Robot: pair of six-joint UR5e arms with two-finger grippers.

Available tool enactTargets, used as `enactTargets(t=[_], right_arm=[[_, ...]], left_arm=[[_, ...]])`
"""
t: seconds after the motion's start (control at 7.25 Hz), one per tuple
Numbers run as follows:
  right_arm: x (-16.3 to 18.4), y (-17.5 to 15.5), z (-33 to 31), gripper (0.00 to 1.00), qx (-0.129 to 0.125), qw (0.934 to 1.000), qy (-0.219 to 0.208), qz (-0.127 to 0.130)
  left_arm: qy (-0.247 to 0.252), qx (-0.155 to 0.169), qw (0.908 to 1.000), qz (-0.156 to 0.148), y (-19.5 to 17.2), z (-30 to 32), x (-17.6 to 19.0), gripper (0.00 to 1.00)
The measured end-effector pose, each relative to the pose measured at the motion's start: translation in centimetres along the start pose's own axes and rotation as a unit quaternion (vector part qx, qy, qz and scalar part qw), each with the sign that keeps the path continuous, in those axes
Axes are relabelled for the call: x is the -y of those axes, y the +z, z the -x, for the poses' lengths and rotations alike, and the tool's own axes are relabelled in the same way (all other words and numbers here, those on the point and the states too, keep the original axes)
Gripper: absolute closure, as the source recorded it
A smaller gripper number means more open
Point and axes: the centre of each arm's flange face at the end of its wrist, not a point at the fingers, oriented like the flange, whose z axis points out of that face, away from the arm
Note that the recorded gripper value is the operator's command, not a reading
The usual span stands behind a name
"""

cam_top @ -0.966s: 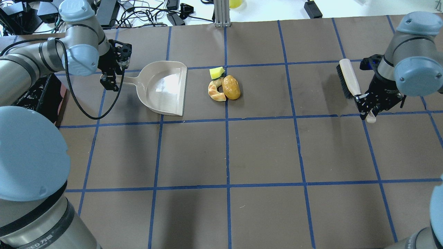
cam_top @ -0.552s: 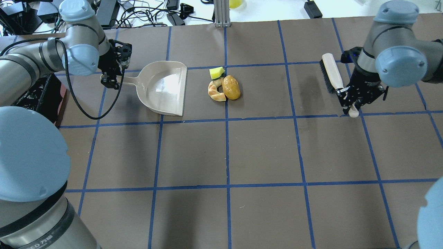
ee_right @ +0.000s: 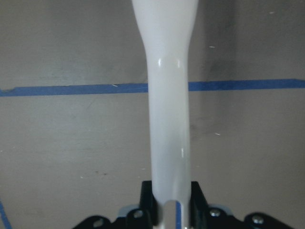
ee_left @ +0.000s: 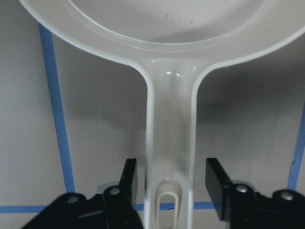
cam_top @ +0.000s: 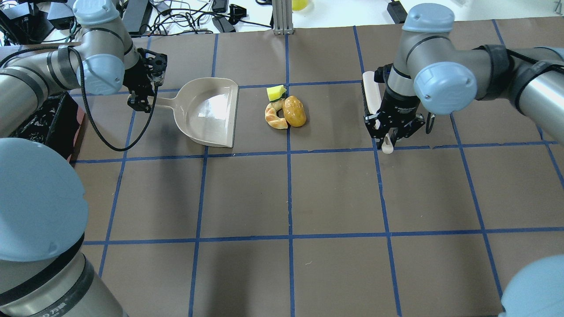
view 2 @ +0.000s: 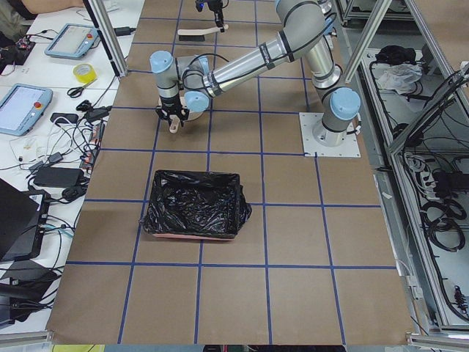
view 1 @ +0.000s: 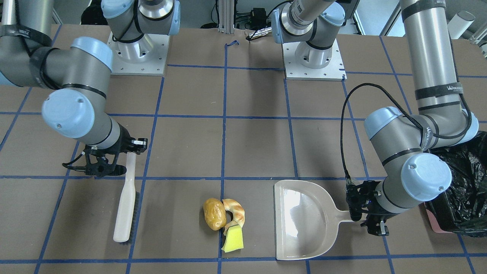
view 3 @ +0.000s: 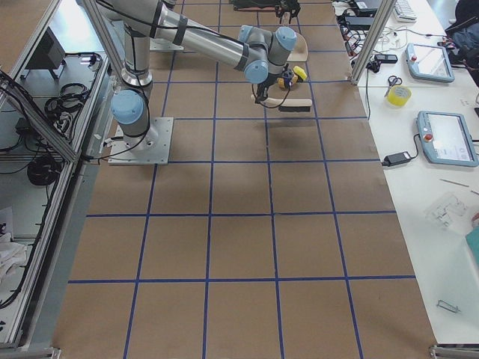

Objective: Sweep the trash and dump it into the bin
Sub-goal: 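Carry the brush with the right gripper toward the croissant and potato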

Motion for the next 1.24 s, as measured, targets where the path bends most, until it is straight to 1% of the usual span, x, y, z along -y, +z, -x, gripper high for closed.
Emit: enactTargets(t=[0.14, 0.28, 0.55, 0.83, 1.1, 1.24], right_arm=[[-0.4, 0.6, 2.4, 1.0, 0.003, 1.0, 0.007, 0.003], [-0.4, 0.9, 4.5, 1.0, 0.008, 0.9999, 0.014, 0.004], [0.2, 0.9, 7.4, 1.0, 0.01, 0.9998, 0.018, 0.002], [-0.2, 1.4, 10.5, 1.0, 0.005, 0.9996, 0.027, 0.001], [0.0, 1.8, 12.4, 1.0, 0.002, 0.9996, 0.028, 0.0], [0.7, 1.6, 12.9, 1.0, 0.003, 0.9996, 0.026, -0.005]], left_arm=[[0.0, -0.001, 1.0, -0.002, 0.1, 0.0, 0.1, 0.51], [0.001, -0.002, 1.0, -0.002, 0.2, 0.0, 0.1, 0.65], [0.001, -0.002, 1.0, 0.0, 0.2, 0.0, 0.1, 0.75], [0.001, -0.002, 1.0, 0.001, 0.3, 0.0, 0.1, 0.8], [0.004, -0.003, 1.0, 0.001, 0.3, 0.0, 0.2, 0.81], [0.006, -0.004, 1.0, 0.001, 0.3, 0.0, 0.3, 0.81]])
